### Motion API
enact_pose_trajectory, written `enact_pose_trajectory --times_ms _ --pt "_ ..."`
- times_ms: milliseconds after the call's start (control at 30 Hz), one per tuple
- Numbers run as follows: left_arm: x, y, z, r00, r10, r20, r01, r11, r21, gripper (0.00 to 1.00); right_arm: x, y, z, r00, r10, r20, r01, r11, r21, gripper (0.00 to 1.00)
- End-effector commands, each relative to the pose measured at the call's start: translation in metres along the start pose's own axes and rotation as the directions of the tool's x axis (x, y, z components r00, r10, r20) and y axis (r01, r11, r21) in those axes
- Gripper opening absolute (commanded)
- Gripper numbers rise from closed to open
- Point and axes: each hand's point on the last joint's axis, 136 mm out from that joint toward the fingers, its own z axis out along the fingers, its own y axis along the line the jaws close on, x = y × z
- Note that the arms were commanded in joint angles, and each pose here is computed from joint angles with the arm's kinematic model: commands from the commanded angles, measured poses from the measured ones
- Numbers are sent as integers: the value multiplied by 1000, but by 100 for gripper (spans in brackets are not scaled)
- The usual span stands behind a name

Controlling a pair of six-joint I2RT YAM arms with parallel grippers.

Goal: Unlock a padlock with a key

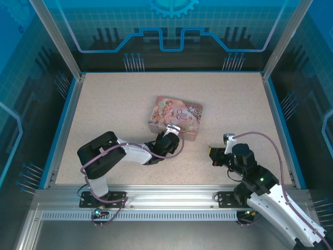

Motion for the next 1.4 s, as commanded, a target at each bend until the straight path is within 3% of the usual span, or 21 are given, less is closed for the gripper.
enact_pose_trajectory --times_ms 0,200,533,1133,1367 --pt "-27 1 -2 997 -18 72 19 1000 -4 36 7 -2 1 1000 -21 -15 21 1000 1 0" --pt "-31 0 -9 997 -53 54 52 998 21 23 11 -4 4 999 -29 -35 29 1000 7 0" --pt "-34 -3 -19 990 -142 -17 143 987 75 21 14 -3 10 998 -32 -49 32 999 -2 0" --pt "-47 -18 -38 946 -296 -136 316 934 167 4 30 4 32 994 -98 -55 92 990 -112 0" --pt "-62 -23 -49 901 -405 -156 431 879 206 0 29 15 38 987 -159 -15 154 972 -177 0"
